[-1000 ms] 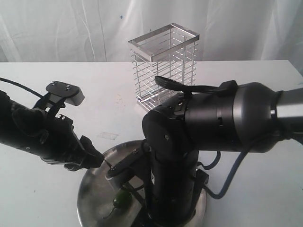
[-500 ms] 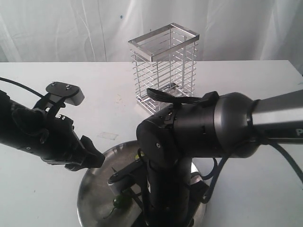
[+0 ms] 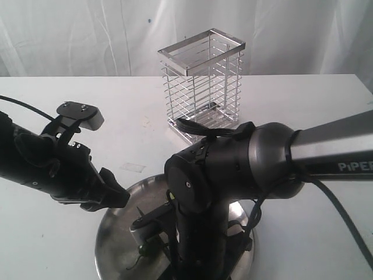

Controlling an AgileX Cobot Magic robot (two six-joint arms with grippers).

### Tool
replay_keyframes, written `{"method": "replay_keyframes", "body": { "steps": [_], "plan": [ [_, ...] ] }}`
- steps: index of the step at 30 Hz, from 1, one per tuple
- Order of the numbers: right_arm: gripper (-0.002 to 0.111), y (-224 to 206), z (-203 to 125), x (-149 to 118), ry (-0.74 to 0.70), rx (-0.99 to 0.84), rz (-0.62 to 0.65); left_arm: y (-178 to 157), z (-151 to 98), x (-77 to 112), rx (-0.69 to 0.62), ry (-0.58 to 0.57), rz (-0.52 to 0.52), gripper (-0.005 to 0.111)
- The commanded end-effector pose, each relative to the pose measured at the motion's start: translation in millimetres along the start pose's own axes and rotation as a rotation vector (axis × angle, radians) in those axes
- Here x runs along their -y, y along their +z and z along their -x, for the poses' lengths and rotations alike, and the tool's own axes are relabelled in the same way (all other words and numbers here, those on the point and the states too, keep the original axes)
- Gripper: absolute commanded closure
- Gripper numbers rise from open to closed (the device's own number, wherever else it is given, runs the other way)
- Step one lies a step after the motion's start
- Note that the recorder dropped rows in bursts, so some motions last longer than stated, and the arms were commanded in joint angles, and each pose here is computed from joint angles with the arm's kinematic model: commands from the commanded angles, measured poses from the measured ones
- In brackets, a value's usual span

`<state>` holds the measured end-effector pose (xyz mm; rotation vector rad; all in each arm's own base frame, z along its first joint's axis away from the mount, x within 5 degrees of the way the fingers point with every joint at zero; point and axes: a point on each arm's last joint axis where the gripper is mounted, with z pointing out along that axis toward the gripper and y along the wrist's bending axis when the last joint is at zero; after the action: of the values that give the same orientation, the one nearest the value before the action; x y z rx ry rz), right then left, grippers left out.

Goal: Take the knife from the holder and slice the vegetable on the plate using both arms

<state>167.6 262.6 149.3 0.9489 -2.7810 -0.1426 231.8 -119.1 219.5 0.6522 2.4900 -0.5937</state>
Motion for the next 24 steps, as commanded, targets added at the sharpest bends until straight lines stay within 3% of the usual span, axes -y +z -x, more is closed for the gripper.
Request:
{"method": "replay_keyframes", "body": {
  "steps": [1, 24],
  "plan": [
    [0.108, 1.2, -1.7, 0.5, -0.011, -0.015, -0.004, -2.2, -1.8, 1.5, -0.003, -0.025, -0.018, 0.048],
    [0.108, -8.4, -2.3, -0.9, -0.019, 0.037, 0.006, 1.7, -8.0, -1.8, 0.014, -0.061, 0.006, 0.048]
  ]
}}
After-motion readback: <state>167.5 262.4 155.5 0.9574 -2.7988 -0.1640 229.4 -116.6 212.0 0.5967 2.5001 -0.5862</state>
